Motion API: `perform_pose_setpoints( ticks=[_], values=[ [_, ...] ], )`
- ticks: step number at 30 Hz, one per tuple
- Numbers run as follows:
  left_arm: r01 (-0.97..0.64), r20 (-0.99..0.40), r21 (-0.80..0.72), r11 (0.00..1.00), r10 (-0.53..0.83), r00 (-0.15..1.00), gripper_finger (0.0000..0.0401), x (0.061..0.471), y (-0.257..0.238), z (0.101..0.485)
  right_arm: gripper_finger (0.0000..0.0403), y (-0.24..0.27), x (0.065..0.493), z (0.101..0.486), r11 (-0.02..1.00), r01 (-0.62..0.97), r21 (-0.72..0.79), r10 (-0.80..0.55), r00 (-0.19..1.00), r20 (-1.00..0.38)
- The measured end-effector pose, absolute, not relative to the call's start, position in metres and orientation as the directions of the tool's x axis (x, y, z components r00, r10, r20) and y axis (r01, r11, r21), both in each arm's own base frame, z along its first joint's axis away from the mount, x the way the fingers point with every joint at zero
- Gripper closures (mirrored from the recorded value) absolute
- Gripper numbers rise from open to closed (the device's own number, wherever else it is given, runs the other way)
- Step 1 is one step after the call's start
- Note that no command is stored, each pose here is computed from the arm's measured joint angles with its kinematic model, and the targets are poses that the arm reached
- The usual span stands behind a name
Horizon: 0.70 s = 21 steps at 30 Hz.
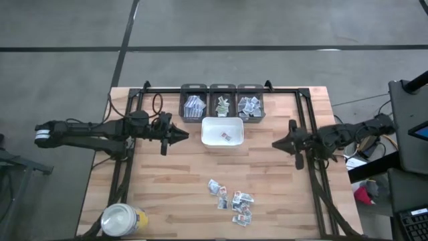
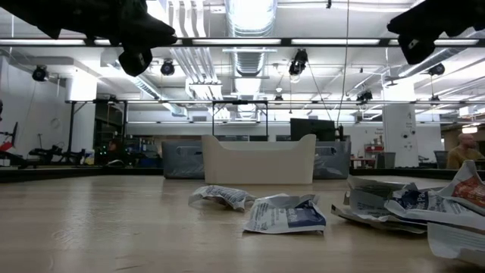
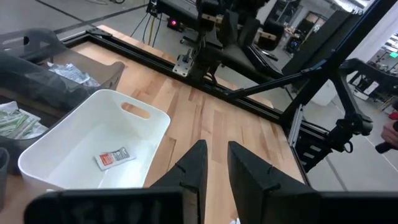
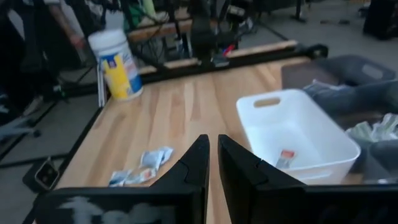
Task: Pick & Place First Aid Supplies
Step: Put the white alcohol pad into the right black bin
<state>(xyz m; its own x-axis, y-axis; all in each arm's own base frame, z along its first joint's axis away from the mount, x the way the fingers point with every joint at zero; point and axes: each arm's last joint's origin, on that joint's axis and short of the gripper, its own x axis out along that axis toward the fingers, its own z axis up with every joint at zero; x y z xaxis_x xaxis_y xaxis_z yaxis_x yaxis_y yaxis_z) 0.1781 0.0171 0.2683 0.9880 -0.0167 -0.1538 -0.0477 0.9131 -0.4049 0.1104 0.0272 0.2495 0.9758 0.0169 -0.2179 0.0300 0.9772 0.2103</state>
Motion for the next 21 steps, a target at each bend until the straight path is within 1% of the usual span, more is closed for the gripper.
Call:
perform_pose_setpoints(
  ticks=[2, 6, 11, 15, 17, 21],
  values=[
    [-0.047, -0.154, -0.405, 0.913, -0.017, 0.988, 0.0341, 0.178, 0.017, 0.268, 0.0371, 0.025, 0.107, 0.251, 0.977, 0.031, 0.212, 0.011, 0.981, -0.195],
    [-0.047, -0.154, -0.404, 0.913, -0.017, 0.988, 0.0341, 0.178, 0.017, 0.268, 0.0374, 0.022, 0.1, 0.246, 0.97, 0.0, 0.245, 0.041, 0.986, -0.161],
    [-0.046, -0.152, -0.401, 0.915, -0.017, 0.988, 0.0341, 0.178, 0.017, 0.268, 0.0383, 0.021, 0.099, 0.232, 0.955, -0.008, 0.296, 0.044, 0.992, -0.116],
    [-0.038, -0.12, -0.438, 0.898, -0.017, 0.993, 0.0341, 0.179, 0.017, 0.272, 0.039, 0.021, 0.099, 0.222, 0.951, -0.016, 0.308, 0.041, 0.996, -0.074],
    [-0.026, -0.088, -0.457, 0.889, -0.016, 0.996, 0.0341, 0.179, 0.017, 0.275, 0.0392, 0.02, 0.099, 0.214, 0.953, 0.01, 0.301, 0.019, 0.995, -0.093],
    [0.008, -0.017, -0.48, 0.877, -0.018, 1.0, 0.0341, 0.179, 0.017, 0.282, 0.0392, 0.018, 0.1, 0.201, 0.952, 0.098, 0.288, -0.066, 0.99, -0.121]
  ],
)
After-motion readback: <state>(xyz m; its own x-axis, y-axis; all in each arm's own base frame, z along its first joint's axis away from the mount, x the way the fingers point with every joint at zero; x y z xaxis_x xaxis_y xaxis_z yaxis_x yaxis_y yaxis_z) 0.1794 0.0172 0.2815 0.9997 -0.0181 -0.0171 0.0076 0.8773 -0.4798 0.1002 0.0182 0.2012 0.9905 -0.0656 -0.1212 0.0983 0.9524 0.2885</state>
